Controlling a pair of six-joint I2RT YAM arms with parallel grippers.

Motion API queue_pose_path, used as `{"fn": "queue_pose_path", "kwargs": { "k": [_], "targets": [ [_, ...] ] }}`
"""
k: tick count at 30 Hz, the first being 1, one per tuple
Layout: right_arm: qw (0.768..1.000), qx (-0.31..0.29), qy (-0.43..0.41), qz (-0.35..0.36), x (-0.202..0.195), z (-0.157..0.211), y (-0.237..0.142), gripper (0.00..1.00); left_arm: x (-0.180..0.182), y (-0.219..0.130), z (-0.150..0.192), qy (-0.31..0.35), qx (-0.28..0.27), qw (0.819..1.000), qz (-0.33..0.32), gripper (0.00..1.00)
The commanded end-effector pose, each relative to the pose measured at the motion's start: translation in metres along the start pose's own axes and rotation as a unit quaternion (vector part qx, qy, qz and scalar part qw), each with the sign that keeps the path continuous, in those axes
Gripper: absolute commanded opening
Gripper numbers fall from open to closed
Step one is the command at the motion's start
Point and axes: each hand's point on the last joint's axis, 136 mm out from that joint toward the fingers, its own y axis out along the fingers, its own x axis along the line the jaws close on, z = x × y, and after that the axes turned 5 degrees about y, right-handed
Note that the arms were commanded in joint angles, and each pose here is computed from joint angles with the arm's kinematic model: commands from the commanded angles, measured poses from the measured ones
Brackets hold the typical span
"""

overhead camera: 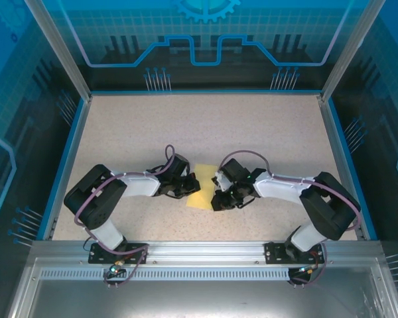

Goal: Fold a paper plane with a square sheet of paper (pick it up from the middle)
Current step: Fold the triangle a second time at the center of the table.

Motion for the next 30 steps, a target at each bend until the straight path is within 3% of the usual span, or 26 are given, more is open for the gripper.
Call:
{"fn": "queue_pose_path", "kwargs": {
  "k": [1,16,20,25,30],
  "targets": [
    [1.000,-0.022,-0.001,-0.010,0.014,-0.026,0.000,0.13,0.060,0.005,0.029,-0.032,0.031,0.993,-0.107,0.00],
    [0.998,0.035,0.027,0.040,-0.027,-0.009,0.044,0.11,0.051,0.005,0.025,-0.021,0.027,0.995,-0.096,0.00],
    [0.997,0.033,0.029,0.058,-0.036,-0.005,0.043,0.11,0.027,-0.001,0.016,0.000,0.015,0.999,-0.052,0.00],
    [0.997,0.036,0.032,0.065,-0.039,-0.004,0.044,0.11,-0.025,-0.022,0.005,0.026,-0.012,0.998,0.050,0.00],
    [0.997,0.041,0.034,0.063,-0.040,-0.003,0.047,0.11,-0.035,-0.017,0.022,0.029,-0.005,0.997,0.075,0.01]
  ]
}}
